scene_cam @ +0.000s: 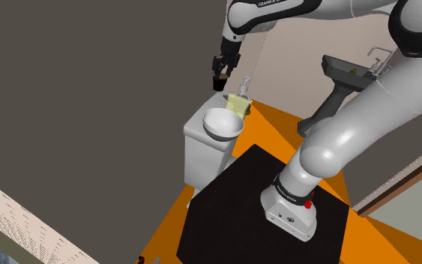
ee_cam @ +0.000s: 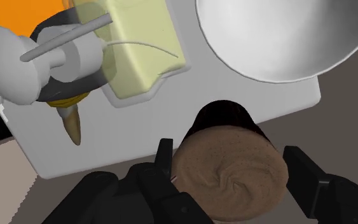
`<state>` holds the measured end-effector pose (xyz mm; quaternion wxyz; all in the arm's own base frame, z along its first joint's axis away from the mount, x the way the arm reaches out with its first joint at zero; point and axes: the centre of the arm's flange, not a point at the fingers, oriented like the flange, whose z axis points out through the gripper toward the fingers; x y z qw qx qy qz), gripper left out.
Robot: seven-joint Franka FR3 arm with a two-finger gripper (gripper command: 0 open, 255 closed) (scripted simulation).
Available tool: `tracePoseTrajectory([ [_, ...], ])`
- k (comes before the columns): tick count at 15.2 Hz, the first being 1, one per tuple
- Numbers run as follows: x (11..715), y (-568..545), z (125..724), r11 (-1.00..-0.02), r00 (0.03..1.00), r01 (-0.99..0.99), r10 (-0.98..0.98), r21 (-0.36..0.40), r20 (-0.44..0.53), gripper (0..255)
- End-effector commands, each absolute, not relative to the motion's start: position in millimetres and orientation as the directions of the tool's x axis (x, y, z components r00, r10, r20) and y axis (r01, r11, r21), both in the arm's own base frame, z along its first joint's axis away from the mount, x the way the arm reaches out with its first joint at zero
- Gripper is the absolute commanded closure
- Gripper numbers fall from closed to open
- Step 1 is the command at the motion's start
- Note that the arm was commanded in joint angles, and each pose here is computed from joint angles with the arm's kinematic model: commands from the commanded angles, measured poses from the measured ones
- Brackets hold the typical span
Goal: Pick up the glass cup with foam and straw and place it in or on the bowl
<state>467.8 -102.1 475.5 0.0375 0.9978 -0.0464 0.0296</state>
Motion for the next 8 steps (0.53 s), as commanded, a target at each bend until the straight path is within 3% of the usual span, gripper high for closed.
tracePoseTrajectory([
  [1,444,-85,477,-0.993,0.994,-0.095,-0.091,0.073,0.063,255],
  [8,374,-25,484,-0.993,0.994,-0.095,-0.091,0.073,0.063,255],
])
